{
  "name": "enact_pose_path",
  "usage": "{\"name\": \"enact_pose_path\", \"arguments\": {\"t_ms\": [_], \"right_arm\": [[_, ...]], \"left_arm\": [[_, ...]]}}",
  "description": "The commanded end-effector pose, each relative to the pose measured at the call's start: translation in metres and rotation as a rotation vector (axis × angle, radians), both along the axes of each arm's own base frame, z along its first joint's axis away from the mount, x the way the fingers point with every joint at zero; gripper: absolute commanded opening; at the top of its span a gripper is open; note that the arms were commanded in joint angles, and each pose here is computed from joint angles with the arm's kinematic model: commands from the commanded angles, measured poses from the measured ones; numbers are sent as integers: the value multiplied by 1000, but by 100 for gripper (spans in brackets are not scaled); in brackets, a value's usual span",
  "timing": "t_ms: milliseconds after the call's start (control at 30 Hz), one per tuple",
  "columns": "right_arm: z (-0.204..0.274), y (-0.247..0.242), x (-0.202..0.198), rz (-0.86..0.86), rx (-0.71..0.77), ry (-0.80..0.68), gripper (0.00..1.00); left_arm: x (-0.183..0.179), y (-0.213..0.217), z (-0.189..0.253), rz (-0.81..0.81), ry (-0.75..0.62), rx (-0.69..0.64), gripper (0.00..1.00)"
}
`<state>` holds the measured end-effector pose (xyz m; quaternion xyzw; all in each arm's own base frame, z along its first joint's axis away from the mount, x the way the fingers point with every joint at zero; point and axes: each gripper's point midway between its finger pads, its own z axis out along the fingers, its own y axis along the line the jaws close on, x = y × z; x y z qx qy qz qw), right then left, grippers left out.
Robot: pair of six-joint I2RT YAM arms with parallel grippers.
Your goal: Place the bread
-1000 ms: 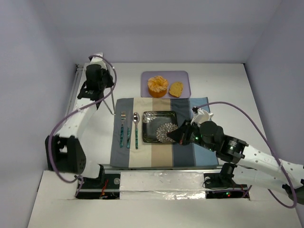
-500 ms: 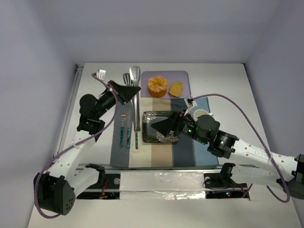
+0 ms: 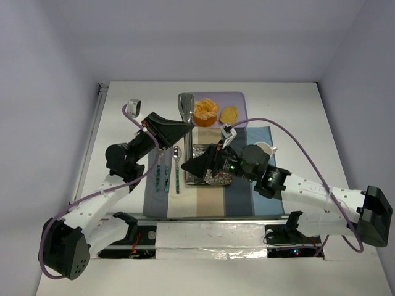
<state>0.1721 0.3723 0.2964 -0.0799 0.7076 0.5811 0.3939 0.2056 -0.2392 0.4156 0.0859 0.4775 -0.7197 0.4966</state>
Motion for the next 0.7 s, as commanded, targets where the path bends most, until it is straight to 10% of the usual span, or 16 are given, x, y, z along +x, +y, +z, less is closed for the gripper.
{"name": "enact_pose_path", "arguments": {"t_ms": [0, 667], "right_arm": [[43, 8, -9, 71, 115, -100, 98], [32, 5, -6, 42, 178, -49, 59]], "left_arm": [[-32, 7, 27, -68, -125, -106, 0], [-43, -1, 23, -130, -121, -134, 7]]}}
